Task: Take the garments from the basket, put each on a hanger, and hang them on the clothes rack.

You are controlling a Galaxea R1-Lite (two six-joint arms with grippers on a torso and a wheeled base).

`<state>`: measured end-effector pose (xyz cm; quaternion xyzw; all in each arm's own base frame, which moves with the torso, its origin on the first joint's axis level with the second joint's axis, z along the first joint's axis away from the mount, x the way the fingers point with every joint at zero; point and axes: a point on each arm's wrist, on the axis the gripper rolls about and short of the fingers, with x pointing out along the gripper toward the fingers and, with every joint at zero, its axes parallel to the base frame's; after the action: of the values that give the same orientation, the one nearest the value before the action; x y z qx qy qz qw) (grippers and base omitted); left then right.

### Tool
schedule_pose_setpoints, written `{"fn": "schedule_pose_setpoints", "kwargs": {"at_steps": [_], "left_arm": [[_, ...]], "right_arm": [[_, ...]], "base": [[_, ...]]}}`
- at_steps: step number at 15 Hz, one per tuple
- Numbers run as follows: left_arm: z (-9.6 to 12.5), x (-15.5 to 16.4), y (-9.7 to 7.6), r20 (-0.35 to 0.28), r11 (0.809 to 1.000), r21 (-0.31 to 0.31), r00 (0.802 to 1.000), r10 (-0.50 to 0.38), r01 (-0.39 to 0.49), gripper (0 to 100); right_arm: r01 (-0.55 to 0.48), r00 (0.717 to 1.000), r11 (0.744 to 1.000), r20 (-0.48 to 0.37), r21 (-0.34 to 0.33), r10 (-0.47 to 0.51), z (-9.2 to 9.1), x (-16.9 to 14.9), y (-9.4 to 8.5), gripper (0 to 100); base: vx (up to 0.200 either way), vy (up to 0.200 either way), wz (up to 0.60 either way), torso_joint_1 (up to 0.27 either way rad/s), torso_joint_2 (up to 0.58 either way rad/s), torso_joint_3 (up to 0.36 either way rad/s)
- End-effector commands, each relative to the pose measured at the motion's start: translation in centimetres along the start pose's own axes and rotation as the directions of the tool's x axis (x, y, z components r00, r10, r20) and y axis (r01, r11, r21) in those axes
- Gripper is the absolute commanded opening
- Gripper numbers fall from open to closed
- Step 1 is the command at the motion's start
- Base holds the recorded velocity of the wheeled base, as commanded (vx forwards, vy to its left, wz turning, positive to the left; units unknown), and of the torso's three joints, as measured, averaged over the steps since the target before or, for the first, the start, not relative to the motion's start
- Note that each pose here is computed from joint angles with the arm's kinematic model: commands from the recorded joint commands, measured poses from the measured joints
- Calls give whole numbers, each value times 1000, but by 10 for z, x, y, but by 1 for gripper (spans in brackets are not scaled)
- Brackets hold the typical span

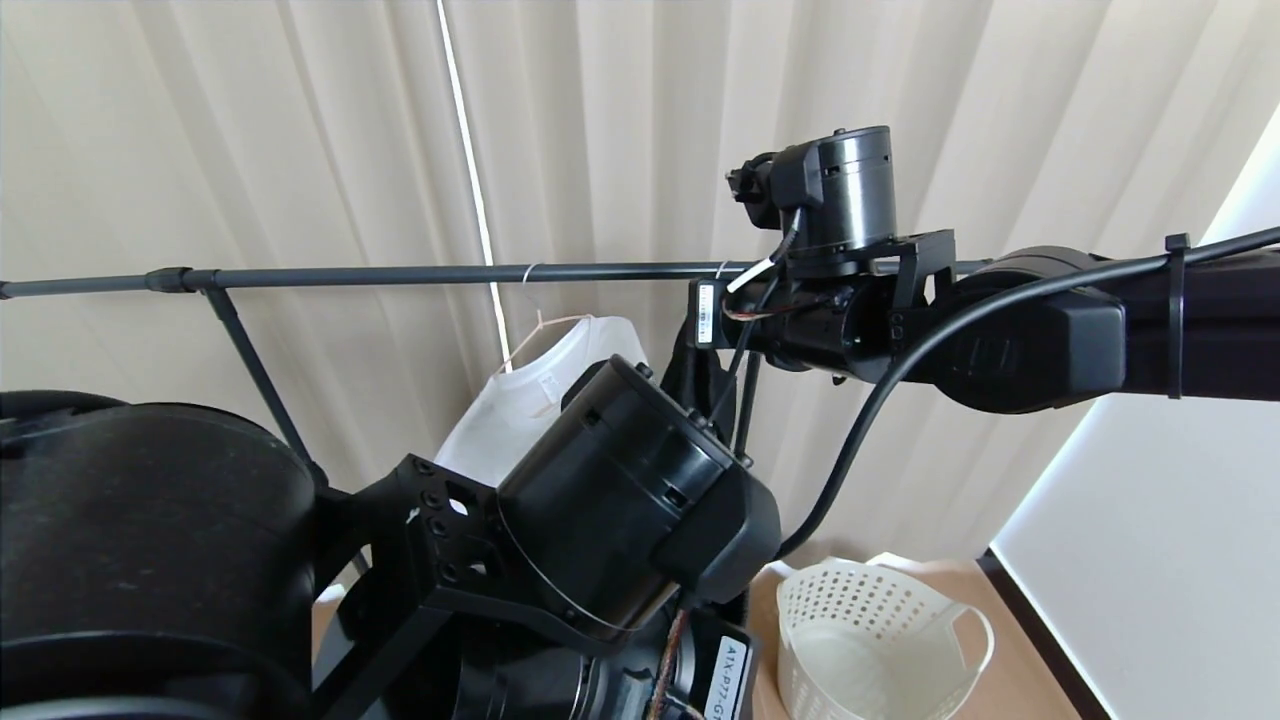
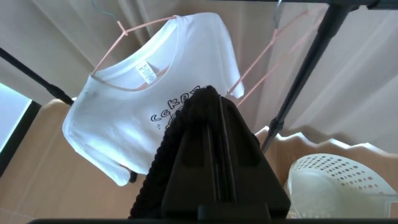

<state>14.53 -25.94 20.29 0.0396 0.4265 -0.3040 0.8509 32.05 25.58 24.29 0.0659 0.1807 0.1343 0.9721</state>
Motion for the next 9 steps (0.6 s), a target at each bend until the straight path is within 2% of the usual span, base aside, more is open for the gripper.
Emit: {"fn": "schedule_pose_setpoints", "kwargs": {"at_steps": [1,2,3,5,7,8,9], "left_arm": [[-5,5,4,-22,1000,0,999,26,-26,0],[-5,5,5,-21,1000,-2,999,28,-28,0],[-6,-2,17,-12,998,-13,998,54,-54,0],[-3,-14,42,36,989,-32,989,145,-144,0],[5,-27,65,86,976,-40,973,215,-212,0],[7,-28,68,93,975,-43,970,223,-220,0],[15,-30,84,114,962,-59,955,272,-267,0]], "right_arm": [[-4,1000,1000,1,5,4,0,-3,2,0],[-4,1000,1000,-1,4,4,0,-3,2,0],[17,1000,1000,2,20,-17,3,-8,-6,0],[30,999,999,11,29,-30,11,-38,-25,0],[58,998,998,-3,23,-58,6,-61,-39,0],[59,998,998,-6,21,-59,5,-66,-41,0],[82,996,997,-20,14,-81,-3,-82,-50,0]], "base": [[0,0,0,0,0,0],[0,0,0,0,0,0],[0,0,0,0,0,0],[0,0,0,0,0,0],[0,0,0,0,0,0],[0,0,0,0,0,0],[0,0,0,0,0,0]]}}
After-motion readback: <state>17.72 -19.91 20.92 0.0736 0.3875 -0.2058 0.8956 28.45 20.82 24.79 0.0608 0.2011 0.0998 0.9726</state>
